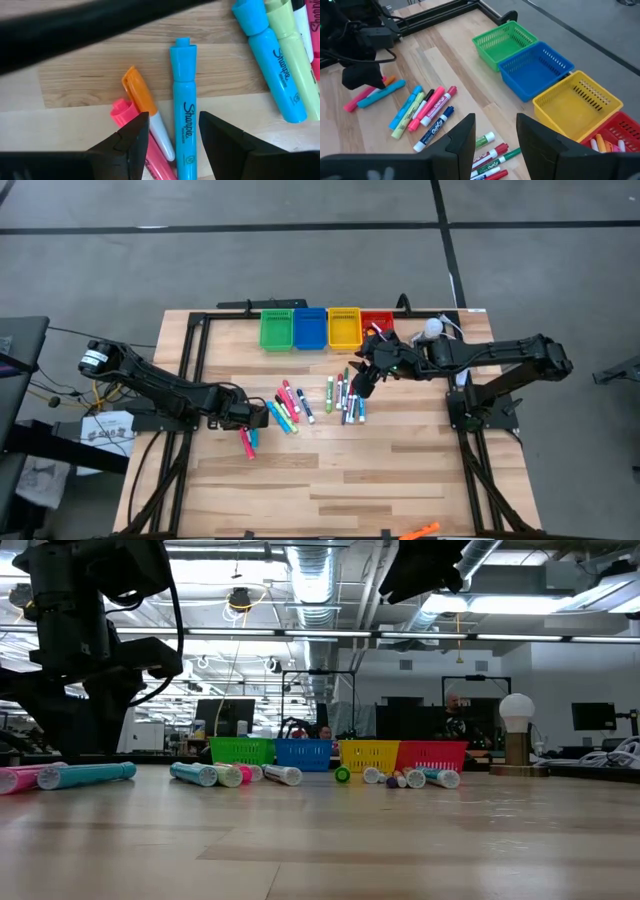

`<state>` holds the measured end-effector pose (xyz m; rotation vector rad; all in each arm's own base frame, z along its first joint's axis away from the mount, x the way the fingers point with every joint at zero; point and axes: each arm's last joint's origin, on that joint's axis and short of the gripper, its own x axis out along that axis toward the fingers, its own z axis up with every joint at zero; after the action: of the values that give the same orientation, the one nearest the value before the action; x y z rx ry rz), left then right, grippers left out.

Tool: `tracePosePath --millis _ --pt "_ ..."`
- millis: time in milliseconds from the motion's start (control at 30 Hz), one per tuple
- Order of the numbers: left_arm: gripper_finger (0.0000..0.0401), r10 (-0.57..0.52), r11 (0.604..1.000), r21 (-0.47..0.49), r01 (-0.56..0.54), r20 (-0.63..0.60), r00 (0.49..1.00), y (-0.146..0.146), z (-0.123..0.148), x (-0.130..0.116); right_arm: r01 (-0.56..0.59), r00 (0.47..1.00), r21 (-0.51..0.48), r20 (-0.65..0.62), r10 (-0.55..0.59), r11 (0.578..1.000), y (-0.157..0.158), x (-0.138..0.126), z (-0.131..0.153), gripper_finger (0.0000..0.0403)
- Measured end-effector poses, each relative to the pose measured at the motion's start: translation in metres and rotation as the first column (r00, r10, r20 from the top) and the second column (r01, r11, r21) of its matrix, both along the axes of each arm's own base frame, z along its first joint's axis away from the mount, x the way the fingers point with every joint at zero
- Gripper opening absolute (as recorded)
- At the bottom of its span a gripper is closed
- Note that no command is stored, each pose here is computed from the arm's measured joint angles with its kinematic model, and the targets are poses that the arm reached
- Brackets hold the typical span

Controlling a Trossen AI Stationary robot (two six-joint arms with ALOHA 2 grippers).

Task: Pick & Place Markers
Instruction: Put the orange mini marker into the red basket

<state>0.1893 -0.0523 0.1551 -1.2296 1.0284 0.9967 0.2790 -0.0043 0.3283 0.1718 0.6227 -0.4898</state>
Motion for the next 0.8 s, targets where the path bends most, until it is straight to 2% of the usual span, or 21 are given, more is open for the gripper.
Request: tracePosePath --millis 300,567,800 --pt "0.0172 0.001 1.0 -0.028 0.0 0.009 1.0 -0.0042 0.0002 0.0002 0.001 1.0 0.001 0.001 -0.001 1.0 0.0 0.0 0.0 0.0131" --pt "0.0172 0.009 1.0 -0.014 -0.009 0.01 1.0 -0.003 -0.0003 0.0004 0.002 1.0 0.001 0.001 -0.002 1.0 -0.0001 0.0 0.0 0.0131" --pt "0.0172 0.01 1.0 -0.017 -0.01 0.005 1.0 -0.003 -0.0096 0.0001 0.003 1.0 0.0 0.0 -0.003 1.0 -0.0002 0.0 0.0 0.0131"
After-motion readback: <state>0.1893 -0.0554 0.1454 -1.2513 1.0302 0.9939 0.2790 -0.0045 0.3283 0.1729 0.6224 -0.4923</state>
